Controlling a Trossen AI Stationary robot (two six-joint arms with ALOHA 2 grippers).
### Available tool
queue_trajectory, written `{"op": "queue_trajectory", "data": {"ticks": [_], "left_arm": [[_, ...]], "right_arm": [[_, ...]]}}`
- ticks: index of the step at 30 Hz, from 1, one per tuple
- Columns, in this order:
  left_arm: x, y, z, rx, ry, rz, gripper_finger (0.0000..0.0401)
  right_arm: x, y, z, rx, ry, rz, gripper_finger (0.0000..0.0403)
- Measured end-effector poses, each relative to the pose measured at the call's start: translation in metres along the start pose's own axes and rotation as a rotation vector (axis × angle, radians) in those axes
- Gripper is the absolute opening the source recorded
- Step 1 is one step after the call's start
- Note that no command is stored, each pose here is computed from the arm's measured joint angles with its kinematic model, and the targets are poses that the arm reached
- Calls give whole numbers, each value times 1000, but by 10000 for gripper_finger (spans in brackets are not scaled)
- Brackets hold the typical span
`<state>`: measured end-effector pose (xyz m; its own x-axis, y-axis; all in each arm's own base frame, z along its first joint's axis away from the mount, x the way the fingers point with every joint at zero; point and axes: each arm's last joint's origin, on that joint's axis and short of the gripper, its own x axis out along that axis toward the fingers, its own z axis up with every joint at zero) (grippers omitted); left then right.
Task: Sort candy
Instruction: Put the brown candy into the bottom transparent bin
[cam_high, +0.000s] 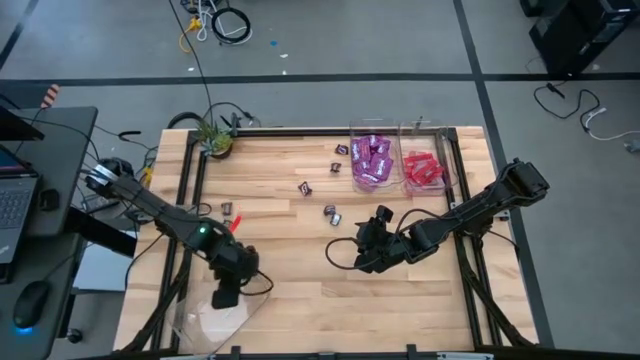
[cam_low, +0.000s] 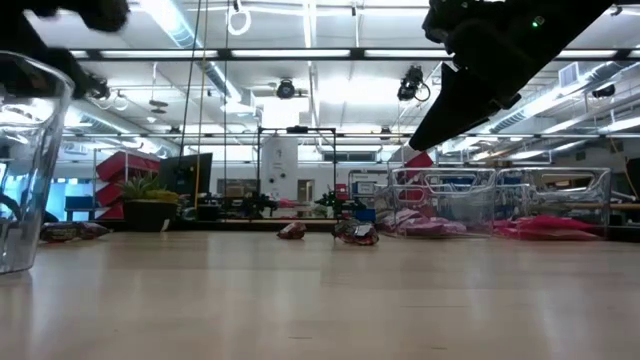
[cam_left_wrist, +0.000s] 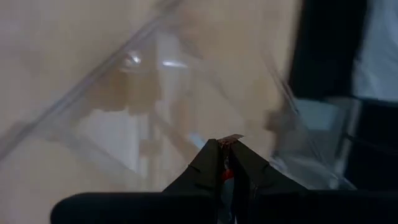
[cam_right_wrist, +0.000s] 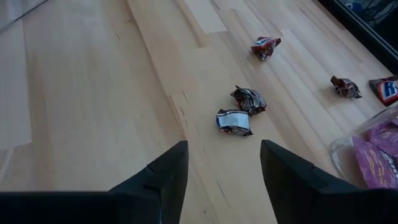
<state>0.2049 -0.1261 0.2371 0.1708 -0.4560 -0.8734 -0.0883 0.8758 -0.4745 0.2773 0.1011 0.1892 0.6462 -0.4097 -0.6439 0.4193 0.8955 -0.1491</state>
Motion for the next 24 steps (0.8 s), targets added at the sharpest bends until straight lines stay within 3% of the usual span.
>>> {"op": "queue_trajectory", "data": {"ticks": [4, 11, 24], "left_arm": [[13, 8, -3, -2, -25, 72, 21], [28, 28, 2, -5, -211, 211, 20], [4, 82, 34, -226, -434, 481, 20]], "right_arm": [[0, 0, 0, 0, 0, 0, 186], [0, 0, 1, 4, -4, 3, 185], [0, 0, 1, 4, -4, 3, 186]]}}
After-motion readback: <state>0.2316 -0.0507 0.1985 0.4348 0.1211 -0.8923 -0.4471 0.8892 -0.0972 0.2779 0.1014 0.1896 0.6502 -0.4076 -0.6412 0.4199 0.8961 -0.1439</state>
